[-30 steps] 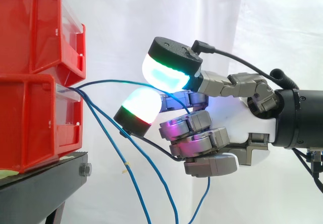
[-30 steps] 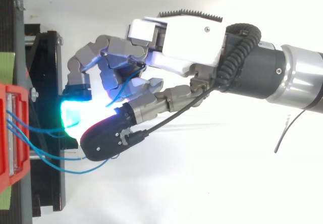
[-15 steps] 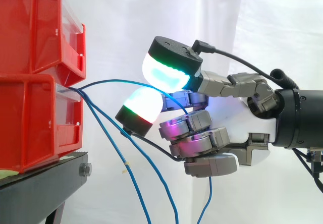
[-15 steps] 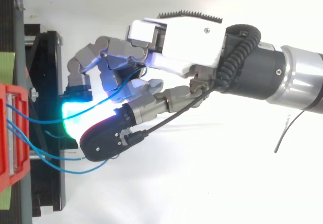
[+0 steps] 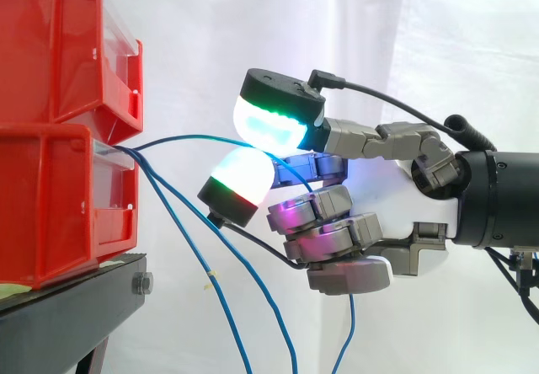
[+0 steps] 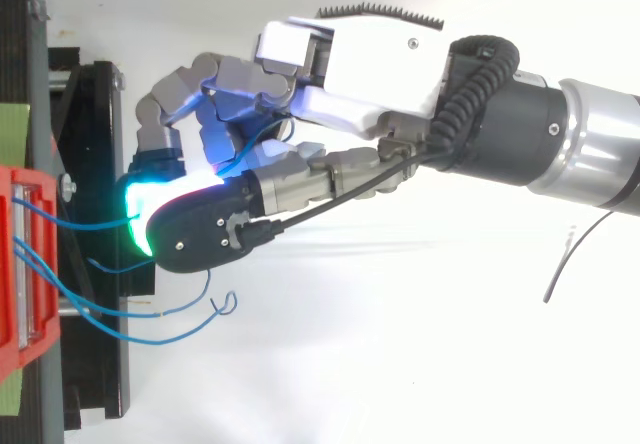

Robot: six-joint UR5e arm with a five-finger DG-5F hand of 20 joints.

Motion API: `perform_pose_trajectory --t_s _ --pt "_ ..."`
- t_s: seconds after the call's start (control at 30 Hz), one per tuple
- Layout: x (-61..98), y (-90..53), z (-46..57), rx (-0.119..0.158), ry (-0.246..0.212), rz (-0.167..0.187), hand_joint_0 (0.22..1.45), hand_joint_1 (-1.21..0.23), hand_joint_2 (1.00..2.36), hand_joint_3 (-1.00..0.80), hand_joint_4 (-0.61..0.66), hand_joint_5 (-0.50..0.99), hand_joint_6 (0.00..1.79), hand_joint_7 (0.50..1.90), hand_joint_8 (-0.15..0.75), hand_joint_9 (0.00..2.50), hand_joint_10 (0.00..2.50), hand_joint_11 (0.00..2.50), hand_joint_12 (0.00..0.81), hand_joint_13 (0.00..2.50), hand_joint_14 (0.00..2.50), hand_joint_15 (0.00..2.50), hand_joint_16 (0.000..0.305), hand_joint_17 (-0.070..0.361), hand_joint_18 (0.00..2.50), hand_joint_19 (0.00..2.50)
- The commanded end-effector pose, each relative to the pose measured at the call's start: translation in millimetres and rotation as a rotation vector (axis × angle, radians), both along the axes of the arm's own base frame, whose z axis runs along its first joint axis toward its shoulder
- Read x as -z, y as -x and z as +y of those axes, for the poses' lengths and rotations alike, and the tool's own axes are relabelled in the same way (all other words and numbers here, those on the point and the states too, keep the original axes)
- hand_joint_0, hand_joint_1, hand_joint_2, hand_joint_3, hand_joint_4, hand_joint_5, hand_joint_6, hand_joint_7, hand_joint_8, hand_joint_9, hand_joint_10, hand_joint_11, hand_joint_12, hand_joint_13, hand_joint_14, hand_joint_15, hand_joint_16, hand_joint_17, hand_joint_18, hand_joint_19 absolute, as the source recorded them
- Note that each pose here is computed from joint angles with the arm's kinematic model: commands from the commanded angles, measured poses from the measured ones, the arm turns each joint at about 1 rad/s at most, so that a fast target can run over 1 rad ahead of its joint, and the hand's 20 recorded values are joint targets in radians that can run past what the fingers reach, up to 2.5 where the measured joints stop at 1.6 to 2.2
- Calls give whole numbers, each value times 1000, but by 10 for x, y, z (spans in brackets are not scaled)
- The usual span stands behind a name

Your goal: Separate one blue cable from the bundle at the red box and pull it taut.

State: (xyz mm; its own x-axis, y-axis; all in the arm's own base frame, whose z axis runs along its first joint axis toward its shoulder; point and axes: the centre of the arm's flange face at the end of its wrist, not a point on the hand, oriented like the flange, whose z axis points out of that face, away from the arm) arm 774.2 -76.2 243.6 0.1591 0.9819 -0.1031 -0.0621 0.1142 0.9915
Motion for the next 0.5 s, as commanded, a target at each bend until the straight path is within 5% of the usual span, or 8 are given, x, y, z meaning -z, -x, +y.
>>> perform_pose_trajectory --t_s 0.0,0.3,0.47 --pt "-4 -1 -12 2 -4 -3 599 -700 1018 -154 66 -121 918 1108 374 539 2500 1712 421 898 2500 1431 49 109 1422 1281" --pt "-4 -2 -1 0 -1 -2 632 -801 1021 -91 49 -129 932 1115 356 508 2500 1762 415 866 2500 1479 45 101 1435 1489" --pt "3 1 1 -1 -2 -1 602 -665 1008 -404 103 -136 931 1036 353 496 2500 1728 405 850 2500 1459 42 94 1412 1571"
